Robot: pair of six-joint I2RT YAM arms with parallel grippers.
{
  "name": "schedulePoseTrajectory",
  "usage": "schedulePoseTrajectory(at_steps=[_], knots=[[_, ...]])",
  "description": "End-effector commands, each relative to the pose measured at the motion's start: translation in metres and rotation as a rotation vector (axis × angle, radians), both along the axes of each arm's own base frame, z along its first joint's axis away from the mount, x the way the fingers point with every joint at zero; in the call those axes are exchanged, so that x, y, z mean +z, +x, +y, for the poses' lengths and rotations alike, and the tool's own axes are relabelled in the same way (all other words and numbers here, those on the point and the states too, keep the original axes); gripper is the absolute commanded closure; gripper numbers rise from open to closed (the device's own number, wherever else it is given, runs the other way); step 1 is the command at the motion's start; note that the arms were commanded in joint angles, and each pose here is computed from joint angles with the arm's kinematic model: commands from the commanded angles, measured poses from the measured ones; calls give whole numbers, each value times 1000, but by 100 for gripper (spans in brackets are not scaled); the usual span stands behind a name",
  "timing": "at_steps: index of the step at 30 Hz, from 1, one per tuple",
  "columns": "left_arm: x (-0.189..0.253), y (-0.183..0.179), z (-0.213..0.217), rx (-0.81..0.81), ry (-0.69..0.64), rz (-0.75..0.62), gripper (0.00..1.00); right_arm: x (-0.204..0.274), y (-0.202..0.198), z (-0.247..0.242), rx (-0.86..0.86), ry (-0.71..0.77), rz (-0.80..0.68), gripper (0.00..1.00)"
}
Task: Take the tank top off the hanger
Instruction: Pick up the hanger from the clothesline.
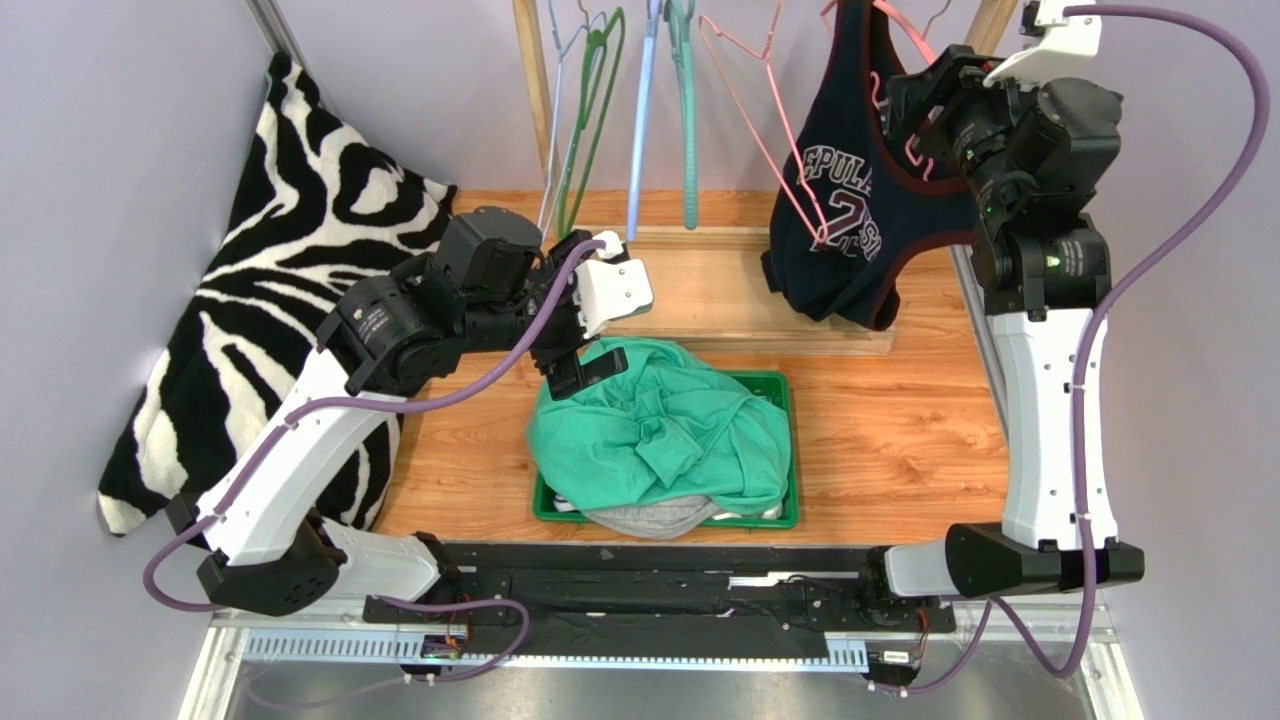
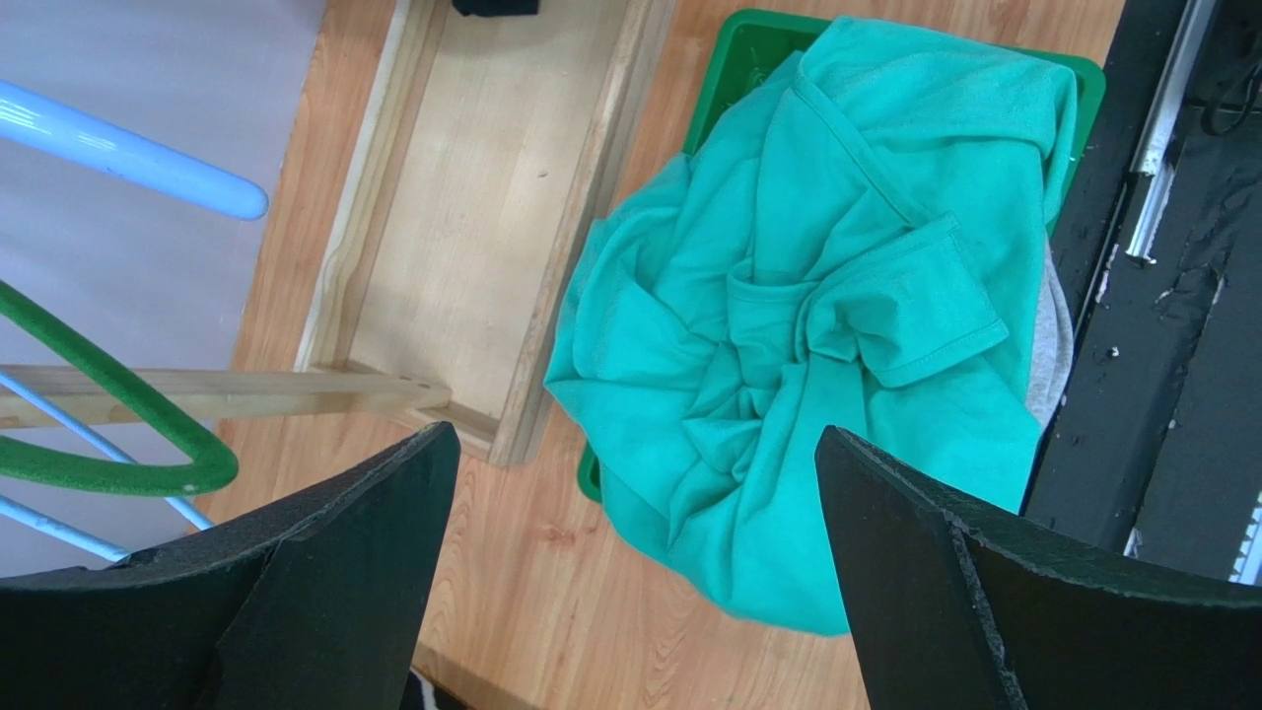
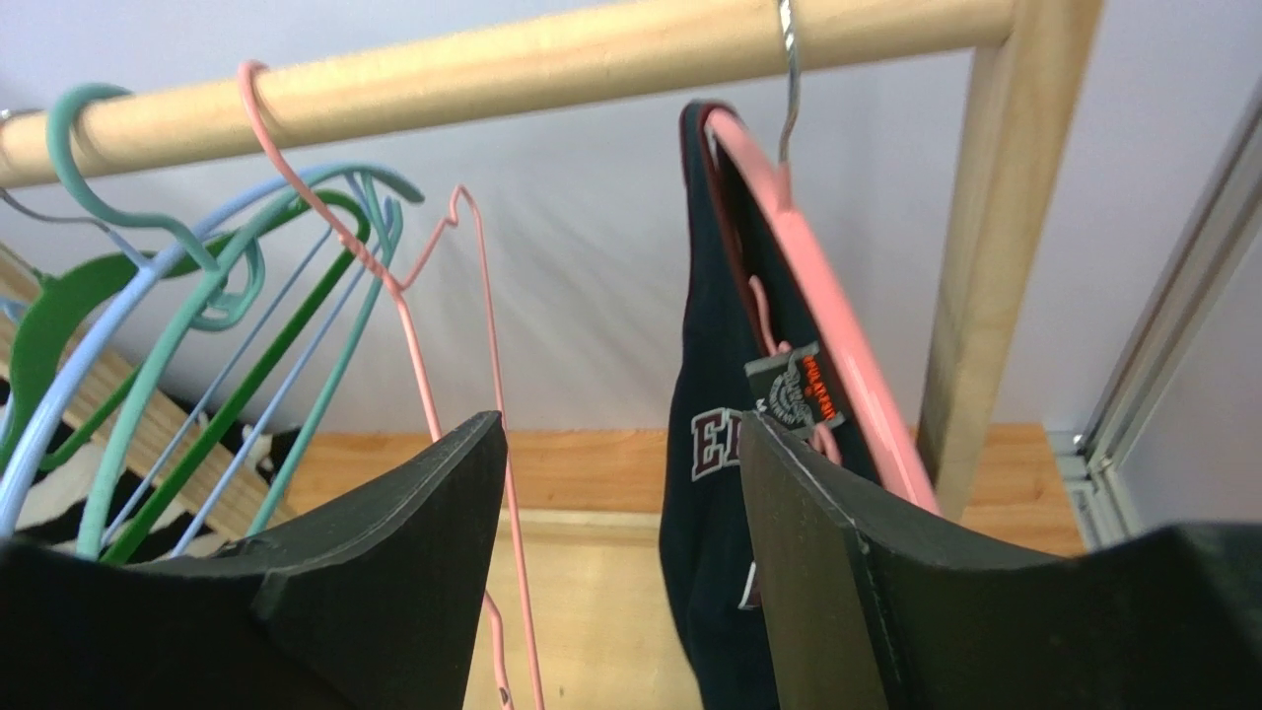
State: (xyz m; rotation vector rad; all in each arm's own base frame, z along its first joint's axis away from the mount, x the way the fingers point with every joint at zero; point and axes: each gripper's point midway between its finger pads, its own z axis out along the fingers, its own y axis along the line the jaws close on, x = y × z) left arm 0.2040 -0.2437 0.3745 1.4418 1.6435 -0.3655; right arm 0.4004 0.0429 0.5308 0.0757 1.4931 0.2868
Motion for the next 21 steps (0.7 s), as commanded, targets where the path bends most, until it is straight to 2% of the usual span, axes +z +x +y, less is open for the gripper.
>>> schedulePoseTrajectory(at_steps=[1, 9, 21], knots=[[14, -3, -1, 1, -58, -15, 1, 6, -8, -22, -117, -29, -28, 36], [14, -3, -2, 2, -62, -10, 1, -22, 6, -59, -279, -32, 55, 36], [11, -6, -2, 0, -68, 11, 1, -51, 20, -50, -228, -39, 100, 38]])
